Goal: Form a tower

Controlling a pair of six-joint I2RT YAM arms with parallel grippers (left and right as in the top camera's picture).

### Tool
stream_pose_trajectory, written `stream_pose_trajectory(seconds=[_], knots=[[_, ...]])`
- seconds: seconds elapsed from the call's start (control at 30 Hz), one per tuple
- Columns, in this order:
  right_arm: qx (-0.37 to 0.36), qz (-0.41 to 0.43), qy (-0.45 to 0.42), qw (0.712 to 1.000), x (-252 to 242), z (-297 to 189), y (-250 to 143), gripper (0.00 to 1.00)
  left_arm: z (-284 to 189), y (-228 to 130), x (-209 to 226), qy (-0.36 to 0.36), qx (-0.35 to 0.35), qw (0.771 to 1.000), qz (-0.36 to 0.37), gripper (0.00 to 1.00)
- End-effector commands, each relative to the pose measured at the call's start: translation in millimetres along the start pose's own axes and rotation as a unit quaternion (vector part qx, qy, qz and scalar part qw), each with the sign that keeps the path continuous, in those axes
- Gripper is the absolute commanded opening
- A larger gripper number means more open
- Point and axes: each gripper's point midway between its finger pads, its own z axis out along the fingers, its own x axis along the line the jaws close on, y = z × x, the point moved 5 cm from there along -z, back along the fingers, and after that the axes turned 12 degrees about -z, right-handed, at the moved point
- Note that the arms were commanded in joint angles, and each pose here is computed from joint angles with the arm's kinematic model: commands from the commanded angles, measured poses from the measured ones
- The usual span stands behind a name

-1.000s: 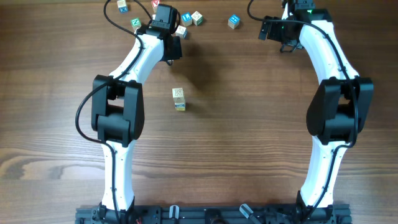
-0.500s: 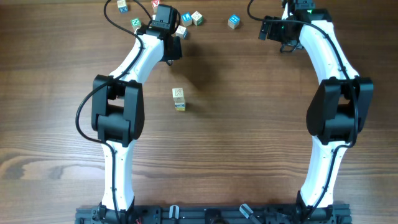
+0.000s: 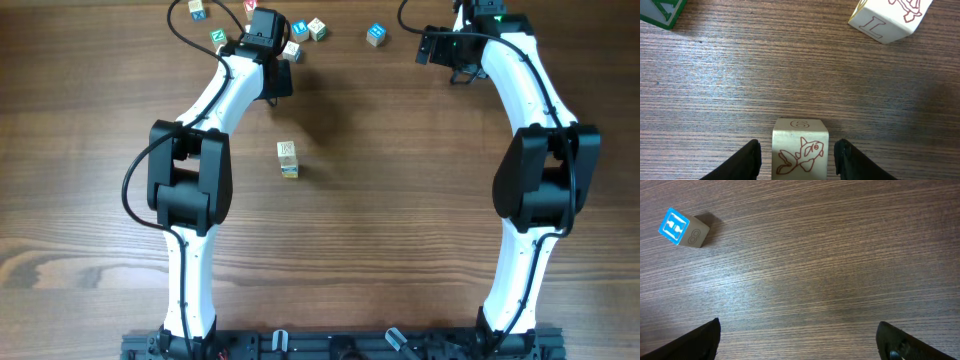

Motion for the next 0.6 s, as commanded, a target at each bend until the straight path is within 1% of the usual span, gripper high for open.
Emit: stream_pose_trajectory(seconds=[0.0, 0.13, 0.17, 0.23, 0.3, 0.4, 0.47, 0.53, 0.57], knots=[[-0.015, 0.000, 0.002, 1.000, 2, -12, 7, 1.00, 13, -6, 7, 0.017, 0.009, 1.000, -0.001, 0.47], [-0.015, 0.001, 0.002, 1.000, 2, -12, 7, 1.00, 17, -8, 8, 0.018, 0.011, 1.000, -0.001, 0.46], [-0.015, 0.000, 0.002, 1.000, 2, -12, 7, 1.00, 19, -9, 8, 0.019, 0.013, 1.000, 0.000, 0.43], [-0.015, 0.001, 0.002, 1.000, 2, -12, 7, 1.00, 23, -10, 9, 0.021, 0.016, 1.000, 0.000, 0.41], [-0.015, 0.000, 0.002, 1.000, 2, -12, 7, 1.00, 24, -8, 8, 0.017, 0.009, 1.000, 0.005, 0.38], [-0.015, 0.000, 0.002, 1.000, 2, -12, 7, 1.00, 23, -3, 5, 0.012, -0.003, 1.000, 0.003, 0.36], [-0.015, 0.001, 0.002, 1.000, 2, -12, 7, 1.00, 22, -3, 5, 0.011, -0.004, 1.000, 0.003, 0.33], [-0.016, 0.000, 0.002, 1.000, 2, -12, 7, 1.00, 15, 2, 3, 0.007, -0.011, 1.000, 0.002, 0.31], [-0.015, 0.000, 0.002, 1.000, 2, -12, 7, 1.00, 1, 9, 1, -0.001, -0.024, 1.000, 0.000, 0.30]])
